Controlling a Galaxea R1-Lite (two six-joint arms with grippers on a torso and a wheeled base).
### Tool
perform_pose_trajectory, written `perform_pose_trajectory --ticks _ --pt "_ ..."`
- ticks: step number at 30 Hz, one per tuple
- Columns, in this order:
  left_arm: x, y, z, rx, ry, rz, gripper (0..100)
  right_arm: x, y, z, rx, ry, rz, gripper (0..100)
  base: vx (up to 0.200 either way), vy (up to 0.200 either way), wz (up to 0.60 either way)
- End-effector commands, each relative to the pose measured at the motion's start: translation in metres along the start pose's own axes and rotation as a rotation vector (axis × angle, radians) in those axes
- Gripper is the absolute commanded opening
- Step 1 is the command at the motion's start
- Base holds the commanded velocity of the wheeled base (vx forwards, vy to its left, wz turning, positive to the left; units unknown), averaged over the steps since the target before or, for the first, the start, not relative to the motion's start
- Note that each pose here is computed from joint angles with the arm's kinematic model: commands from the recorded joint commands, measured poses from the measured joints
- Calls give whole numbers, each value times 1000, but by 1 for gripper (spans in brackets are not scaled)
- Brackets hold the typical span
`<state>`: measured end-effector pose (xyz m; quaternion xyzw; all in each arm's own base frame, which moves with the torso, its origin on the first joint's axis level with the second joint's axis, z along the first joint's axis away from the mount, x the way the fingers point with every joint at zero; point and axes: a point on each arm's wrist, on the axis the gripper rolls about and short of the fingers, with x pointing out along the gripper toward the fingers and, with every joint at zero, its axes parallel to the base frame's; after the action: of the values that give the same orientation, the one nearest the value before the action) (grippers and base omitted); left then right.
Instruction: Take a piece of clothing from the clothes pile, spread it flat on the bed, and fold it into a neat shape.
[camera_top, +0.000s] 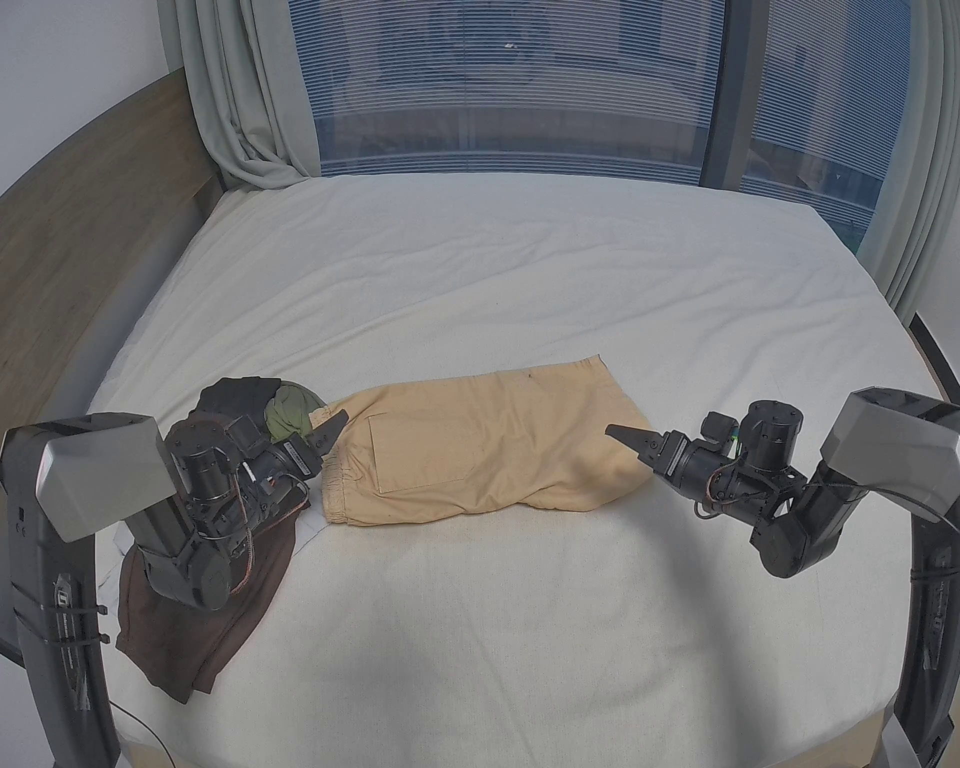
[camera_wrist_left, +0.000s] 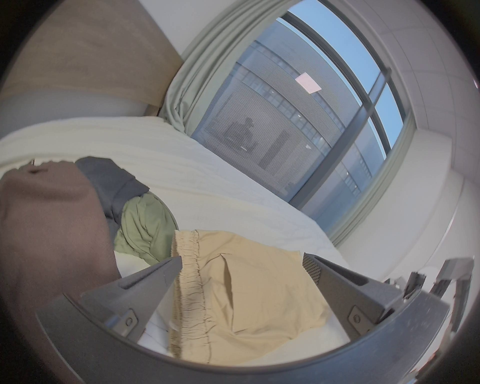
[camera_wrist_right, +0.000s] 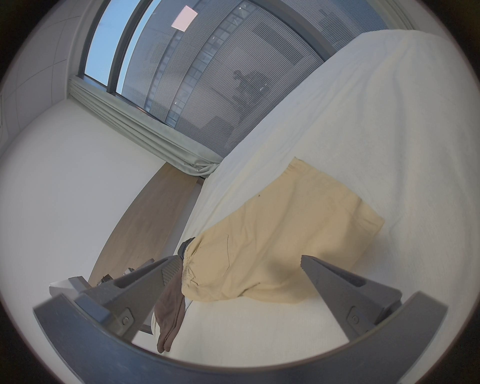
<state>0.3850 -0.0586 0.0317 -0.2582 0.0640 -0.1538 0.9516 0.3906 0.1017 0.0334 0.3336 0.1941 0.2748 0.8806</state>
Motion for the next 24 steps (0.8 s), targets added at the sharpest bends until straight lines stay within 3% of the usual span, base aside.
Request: perform_pose_trajectory --ticks 1,9,24 --pt "-5 5 -1 104 9 24 100 1 -4 -12 16 34 -12 100 0 0 0" --pt "-13 16 -4 369 33 60 100 3 -13 -21 35 64 -39 100 0 0 0" --pt "-13 15 -3 391 33 56 100 11 -39 -39 68 108 -89 100 0 0 0"
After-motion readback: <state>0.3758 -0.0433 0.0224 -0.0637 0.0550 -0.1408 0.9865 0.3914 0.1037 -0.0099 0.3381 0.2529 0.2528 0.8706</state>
